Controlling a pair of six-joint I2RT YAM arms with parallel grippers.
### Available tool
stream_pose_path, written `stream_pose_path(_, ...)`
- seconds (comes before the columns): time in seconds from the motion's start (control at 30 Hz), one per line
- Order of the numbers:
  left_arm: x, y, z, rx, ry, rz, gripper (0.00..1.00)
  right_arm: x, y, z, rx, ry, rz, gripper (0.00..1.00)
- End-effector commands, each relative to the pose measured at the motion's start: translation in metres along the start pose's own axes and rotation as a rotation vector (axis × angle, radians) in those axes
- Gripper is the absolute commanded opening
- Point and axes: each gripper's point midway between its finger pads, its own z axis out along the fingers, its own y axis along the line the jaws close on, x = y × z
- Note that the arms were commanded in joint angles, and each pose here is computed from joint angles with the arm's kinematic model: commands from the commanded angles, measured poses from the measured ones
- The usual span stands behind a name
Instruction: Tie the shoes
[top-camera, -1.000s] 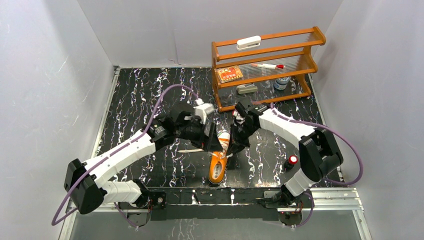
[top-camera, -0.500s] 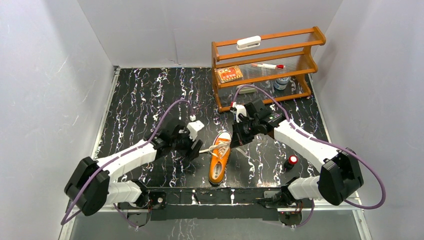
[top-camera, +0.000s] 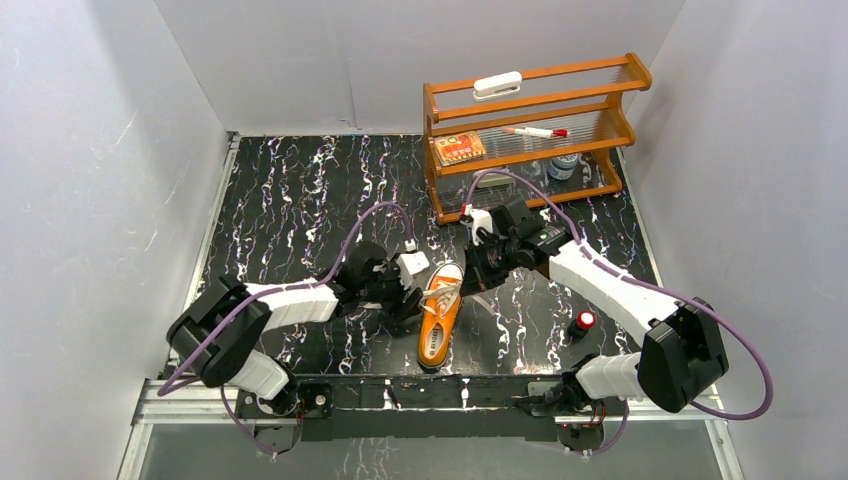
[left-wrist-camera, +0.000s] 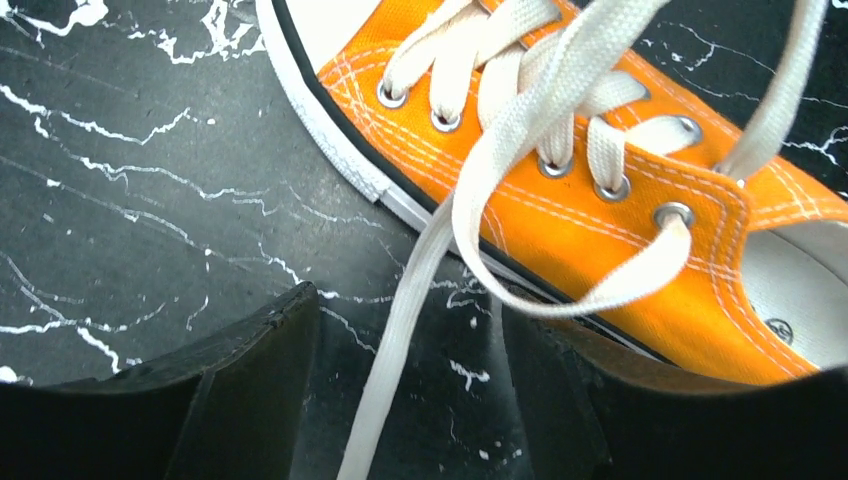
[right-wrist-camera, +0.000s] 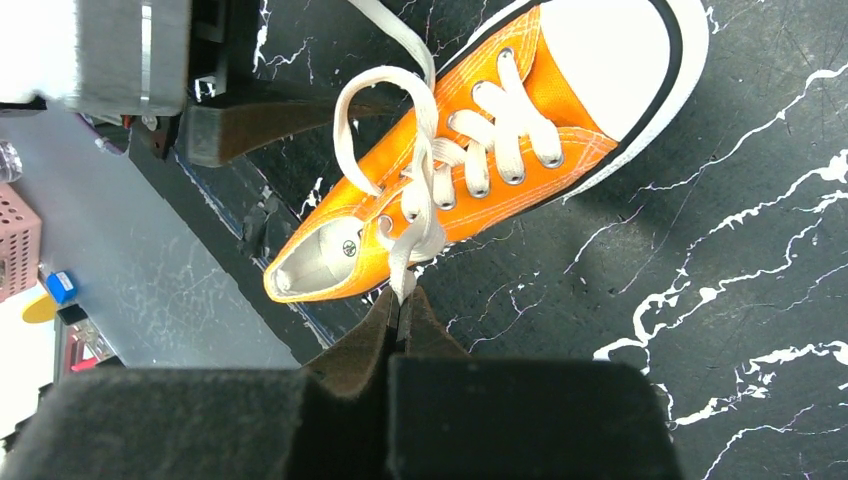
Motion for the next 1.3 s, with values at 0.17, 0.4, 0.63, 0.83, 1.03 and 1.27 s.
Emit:
stream_pose_path(0.17, -0.001, 0.008, 0.026, -0.067, -0.045, -0.013, 0.28, -0.005, 0.007, -0.011, -0.004, -0.058, -0.02, 0.0)
stream_pose_path(0.4, -0.015, 0.025, -0.025, -0.284, -0.022, -0.185, 0.0, 0.01, 0.003, -0.021, 0.04, -0.04, -0.005, 0.0)
stream_pose_path(0.63, -0.013, 0.004, -0.101, -0.452, 0.051, -0.659, 0.0, 0.033, -0.012, -0.034, 0.161, 0.046, 0.082, 0.0)
stream_pose_path(0.83, 0.029, -0.011, -0.144, -0.666, 0.218, -1.007, 0.0, 0.06, -0.036, -0.042, 0.354, 0.177, 0.251, 0.0)
stream_pose_path(1.03, 0.055, -0.013, -0.178, -0.879, 0.33, -1.171, 0.0, 0.106, -0.061, -0.056, 0.593, 0.351, 0.527, 0.0)
stream_pose_path(1.27, 0.084, -0.002, -0.18, -0.968, 0.458, -1.291, 0.0, 0.118, -0.121, -0.051, 0.824, 0.35, 0.672, 0.0)
